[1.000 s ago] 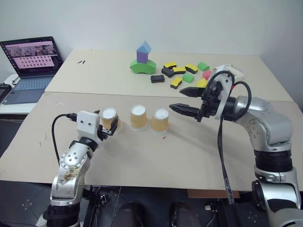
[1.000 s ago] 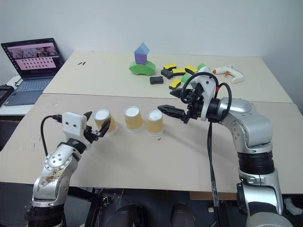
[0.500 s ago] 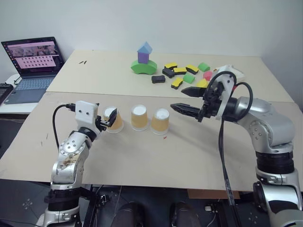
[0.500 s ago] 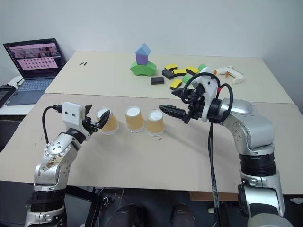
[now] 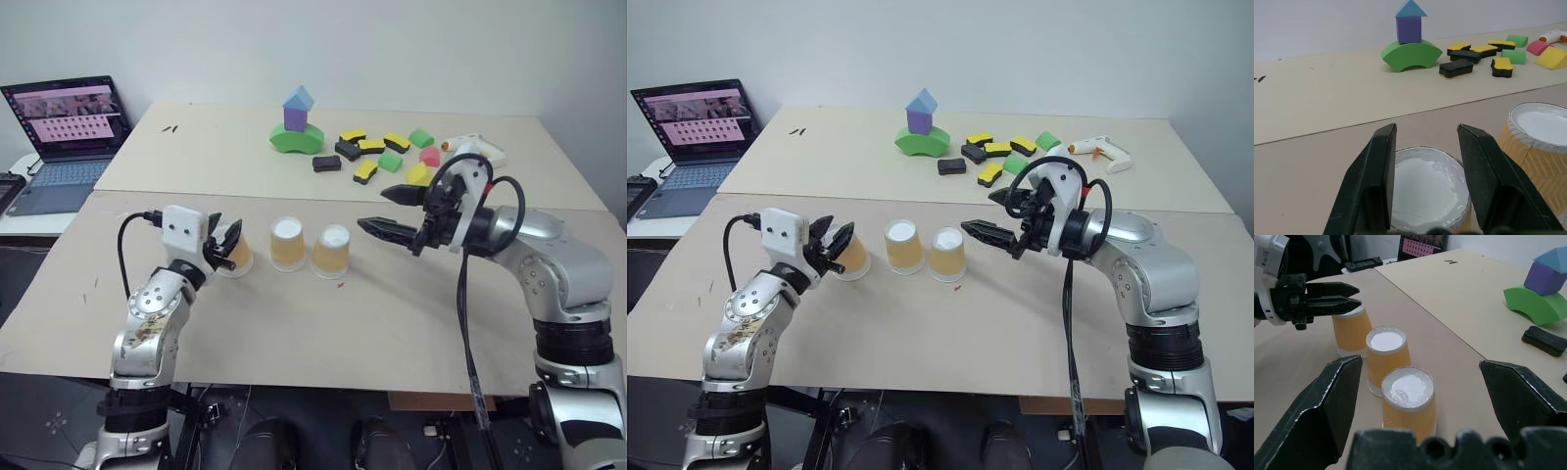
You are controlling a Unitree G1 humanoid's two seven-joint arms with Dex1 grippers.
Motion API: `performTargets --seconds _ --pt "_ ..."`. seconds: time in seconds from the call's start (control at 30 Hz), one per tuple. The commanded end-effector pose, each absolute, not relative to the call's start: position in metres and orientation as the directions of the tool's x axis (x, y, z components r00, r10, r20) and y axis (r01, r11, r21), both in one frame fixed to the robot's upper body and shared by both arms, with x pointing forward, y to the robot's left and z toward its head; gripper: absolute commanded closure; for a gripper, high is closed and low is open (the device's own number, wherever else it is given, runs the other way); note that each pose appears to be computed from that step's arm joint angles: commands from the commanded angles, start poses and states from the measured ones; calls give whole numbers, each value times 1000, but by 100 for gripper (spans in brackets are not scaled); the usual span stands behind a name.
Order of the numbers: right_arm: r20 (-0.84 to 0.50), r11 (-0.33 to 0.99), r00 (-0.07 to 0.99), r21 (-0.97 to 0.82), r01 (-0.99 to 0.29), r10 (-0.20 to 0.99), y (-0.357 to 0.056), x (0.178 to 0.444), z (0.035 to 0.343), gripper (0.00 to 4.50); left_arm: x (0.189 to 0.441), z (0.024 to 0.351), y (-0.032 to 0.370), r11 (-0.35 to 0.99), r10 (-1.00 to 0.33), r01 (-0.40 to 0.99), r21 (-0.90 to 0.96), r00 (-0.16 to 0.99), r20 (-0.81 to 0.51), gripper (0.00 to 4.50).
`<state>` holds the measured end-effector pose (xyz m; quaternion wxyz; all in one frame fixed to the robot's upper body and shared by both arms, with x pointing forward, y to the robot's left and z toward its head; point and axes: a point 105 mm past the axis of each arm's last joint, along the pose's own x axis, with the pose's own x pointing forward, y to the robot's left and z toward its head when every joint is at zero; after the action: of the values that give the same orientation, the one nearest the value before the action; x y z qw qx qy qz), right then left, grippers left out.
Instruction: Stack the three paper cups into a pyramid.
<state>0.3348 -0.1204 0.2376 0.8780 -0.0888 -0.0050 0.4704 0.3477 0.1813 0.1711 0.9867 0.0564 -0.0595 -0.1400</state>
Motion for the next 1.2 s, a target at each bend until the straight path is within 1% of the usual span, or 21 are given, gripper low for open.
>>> performTargets --seconds 0.03,0.13,0.23,0.27,0.3,0.4,0.53,0.6,0.83,1.03,1.2 --pt "-35 541 560 -213 -814 828 -122 329 252 0 344 187 176 949 -294 269 163 943 156 246" --pt "-42 544 564 -211 -812 825 -123 330 250 0 342 188 176 949 -297 271 163 940 168 170" --pt "-49 546 566 -210 -811 823 -124 330 248 0 341 188 176 947 -300 271 174 939 168 52" --pt "-54 548 569 -209 -810 820 -125 331 247 0 340 189 175 943 -305 273 190 937 170 21" --pt "-56 549 571 -208 -809 819 -125 331 246 0 339 188 174 942 -307 273 198 936 171 3" --pt "-60 551 573 -205 -809 818 -126 330 244 0 337 185 175 941 -305 271 203 938 162 3" --pt "-56 551 571 -200 -810 819 -125 329 244 0 333 159 191 953 -254 236 192 964 77 3" --pt "-55 553 572 -199 -809 818 -126 328 243 0 331 150 195 955 -244 230 187 968 56 3" --pt "-53 553 571 -196 -810 819 -125 328 243 0 329 143 199 957 -236 224 186 971 42 3" --pt "-49 556 574 -197 -808 817 -126 328 244 0 335 139 197 948 -259 248 199 965 31 3" --pt "-48 563 582 -199 -802 812 -127 329 243 0 352 141 188 927 -323 311 211 946 23 3"
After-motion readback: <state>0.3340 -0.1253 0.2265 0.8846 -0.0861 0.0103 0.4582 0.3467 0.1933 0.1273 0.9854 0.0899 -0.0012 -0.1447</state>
